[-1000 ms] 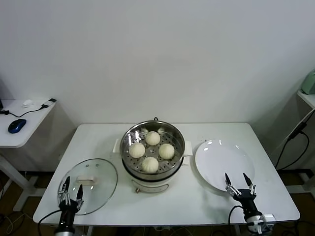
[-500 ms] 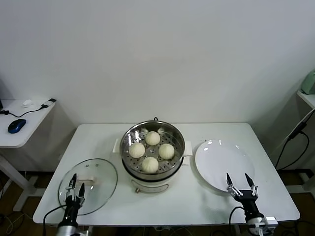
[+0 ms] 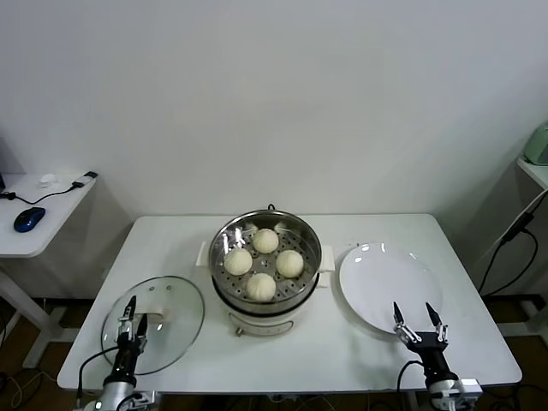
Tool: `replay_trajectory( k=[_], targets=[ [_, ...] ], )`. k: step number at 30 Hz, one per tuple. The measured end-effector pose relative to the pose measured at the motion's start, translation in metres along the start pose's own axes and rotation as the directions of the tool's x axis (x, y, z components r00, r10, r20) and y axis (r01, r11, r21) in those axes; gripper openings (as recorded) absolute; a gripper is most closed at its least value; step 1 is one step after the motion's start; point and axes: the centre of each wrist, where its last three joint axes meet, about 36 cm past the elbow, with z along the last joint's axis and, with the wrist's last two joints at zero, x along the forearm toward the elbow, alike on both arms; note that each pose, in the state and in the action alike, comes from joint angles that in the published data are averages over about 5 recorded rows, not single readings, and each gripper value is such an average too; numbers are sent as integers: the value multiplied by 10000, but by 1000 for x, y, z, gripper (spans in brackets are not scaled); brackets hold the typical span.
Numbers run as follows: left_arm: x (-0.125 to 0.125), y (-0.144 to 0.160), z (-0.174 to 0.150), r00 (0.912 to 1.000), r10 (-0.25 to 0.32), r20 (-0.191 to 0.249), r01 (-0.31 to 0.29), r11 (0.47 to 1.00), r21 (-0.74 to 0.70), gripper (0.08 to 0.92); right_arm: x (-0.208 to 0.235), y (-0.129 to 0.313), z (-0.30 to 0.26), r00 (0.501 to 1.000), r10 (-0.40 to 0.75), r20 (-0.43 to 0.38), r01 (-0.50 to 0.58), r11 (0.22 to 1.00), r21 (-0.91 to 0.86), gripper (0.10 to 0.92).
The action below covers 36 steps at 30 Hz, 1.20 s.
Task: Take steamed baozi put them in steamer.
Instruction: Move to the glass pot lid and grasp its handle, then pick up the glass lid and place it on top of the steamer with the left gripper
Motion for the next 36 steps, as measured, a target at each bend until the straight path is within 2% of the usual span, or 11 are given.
replay_trajectory(
  k=[22, 25, 30, 36],
  targets=[
    [-10, -15, -5, 9990, 392, -233, -396, 9991, -169, 179, 1, 2, 4, 10000, 28, 41, -28, 10000, 37, 823],
    [-9, -14, -5, 9990, 380, -253, -383, 9992, -111, 135, 0, 2, 3, 10000, 14, 81, -15, 10000, 59, 823],
    [-7, -6, -5, 9991, 245, -332, -242, 9997, 89, 132, 0, 1, -1, 9999, 7, 165, -9, 9999, 106, 823],
    [-8, 20, 0, 9984, -144, -541, 159, 9995, 285, 132, 1, -2, -5, 9997, 10, 224, -15, 9997, 237, 823]
  ],
)
